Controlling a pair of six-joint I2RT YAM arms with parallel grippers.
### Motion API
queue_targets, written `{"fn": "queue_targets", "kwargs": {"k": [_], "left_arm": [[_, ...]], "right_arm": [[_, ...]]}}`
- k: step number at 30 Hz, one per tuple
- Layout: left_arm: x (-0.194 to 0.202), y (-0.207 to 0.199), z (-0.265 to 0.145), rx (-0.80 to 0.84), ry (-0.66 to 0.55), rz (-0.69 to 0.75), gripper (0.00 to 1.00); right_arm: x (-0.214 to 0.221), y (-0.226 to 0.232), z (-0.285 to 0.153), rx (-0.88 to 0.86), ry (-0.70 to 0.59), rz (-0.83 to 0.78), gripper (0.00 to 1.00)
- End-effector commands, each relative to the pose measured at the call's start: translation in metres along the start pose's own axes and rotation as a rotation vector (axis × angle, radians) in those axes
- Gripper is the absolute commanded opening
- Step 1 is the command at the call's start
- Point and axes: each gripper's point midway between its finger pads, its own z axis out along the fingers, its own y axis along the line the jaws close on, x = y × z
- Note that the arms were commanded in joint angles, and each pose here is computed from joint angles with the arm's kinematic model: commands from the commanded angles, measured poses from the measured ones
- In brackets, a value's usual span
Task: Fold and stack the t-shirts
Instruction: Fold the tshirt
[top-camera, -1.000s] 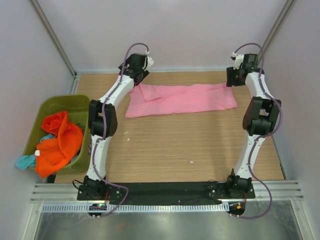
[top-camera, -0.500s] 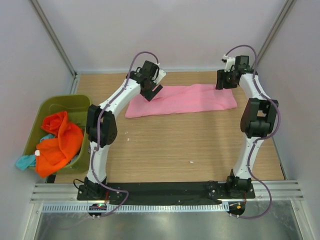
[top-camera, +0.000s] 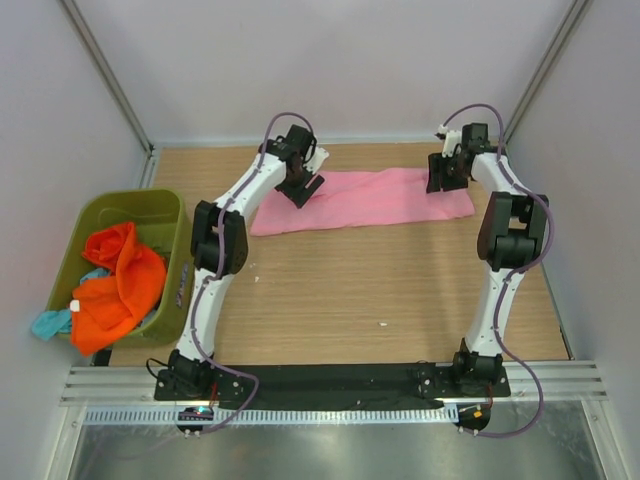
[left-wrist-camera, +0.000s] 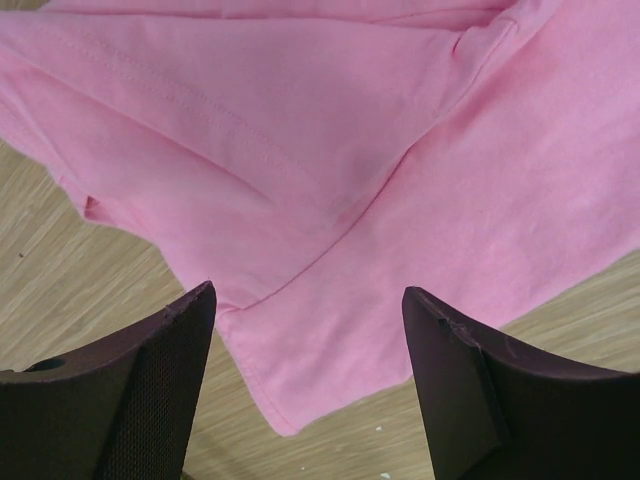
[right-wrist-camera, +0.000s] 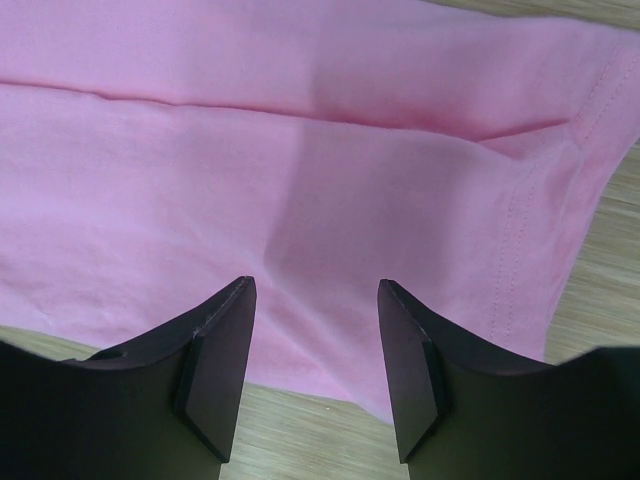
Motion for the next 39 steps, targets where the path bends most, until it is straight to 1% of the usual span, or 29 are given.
{"fn": "queue_targets", "kwargs": {"k": [1, 6, 9, 15, 16, 19, 20, 22, 23, 27, 28, 30, 31, 35, 39], "left_arm": [[-0.013, -0.001, -0.001, 0.023, -0.038, -0.033, 0.75], [-0.014, 0.005, 0.016, 0.015, -0.044, -0.047, 0.70], [-0.021, 0.014, 0.020, 0.003, -0.070, -0.062, 0.62], [-0.025, 0.017, 0.028, -0.008, -0.084, -0.064, 0.57], [-0.026, 0.018, 0.028, -0.007, -0.086, -0.060, 0.52], [-0.026, 0.017, 0.032, 0.001, -0.087, -0.053, 0.43], [-0.025, 0.016, 0.036, 0.008, -0.081, -0.052, 0.36], [-0.028, 0.015, 0.037, 0.012, -0.089, -0.049, 0.28], [-0.029, 0.015, 0.037, 0.014, -0.091, -0.049, 0.21], [-0.030, 0.015, 0.040, 0.016, -0.097, -0.049, 0.12], [-0.030, 0.015, 0.039, 0.017, -0.100, -0.048, 0.08], [-0.033, 0.015, 0.039, 0.016, -0.110, -0.047, 0.04], [-0.035, 0.017, 0.035, 0.014, -0.120, -0.050, 0.00], [-0.056, 0.026, 0.021, -0.017, -0.203, -0.050, 0.00], [-0.091, 0.048, 0.003, -0.096, -0.336, -0.038, 0.00]], "right_arm": [[-0.004, -0.005, 0.004, 0.015, -0.018, -0.019, 0.58], [-0.002, -0.007, 0.008, 0.020, -0.012, -0.024, 0.58], [-0.003, -0.007, 0.008, 0.023, -0.016, -0.023, 0.58], [0.001, -0.007, 0.008, 0.026, -0.008, -0.026, 0.58], [0.001, -0.006, 0.008, 0.026, -0.007, -0.027, 0.57], [0.002, -0.007, 0.007, 0.028, -0.007, -0.027, 0.57], [0.001, -0.007, 0.007, 0.028, -0.008, -0.027, 0.57], [0.001, -0.008, 0.007, 0.030, -0.008, -0.026, 0.58], [0.001, -0.007, 0.007, 0.031, -0.009, -0.029, 0.57], [0.001, -0.008, 0.007, 0.034, -0.007, -0.029, 0.57], [0.001, -0.009, 0.007, 0.037, -0.010, -0.029, 0.57], [0.001, -0.009, 0.006, 0.039, -0.009, -0.031, 0.57], [0.000, -0.009, 0.006, 0.040, -0.010, -0.033, 0.57], [0.001, -0.009, 0.006, 0.043, -0.009, -0.033, 0.57], [0.000, -0.009, 0.005, 0.046, -0.012, -0.034, 0.57]]}}
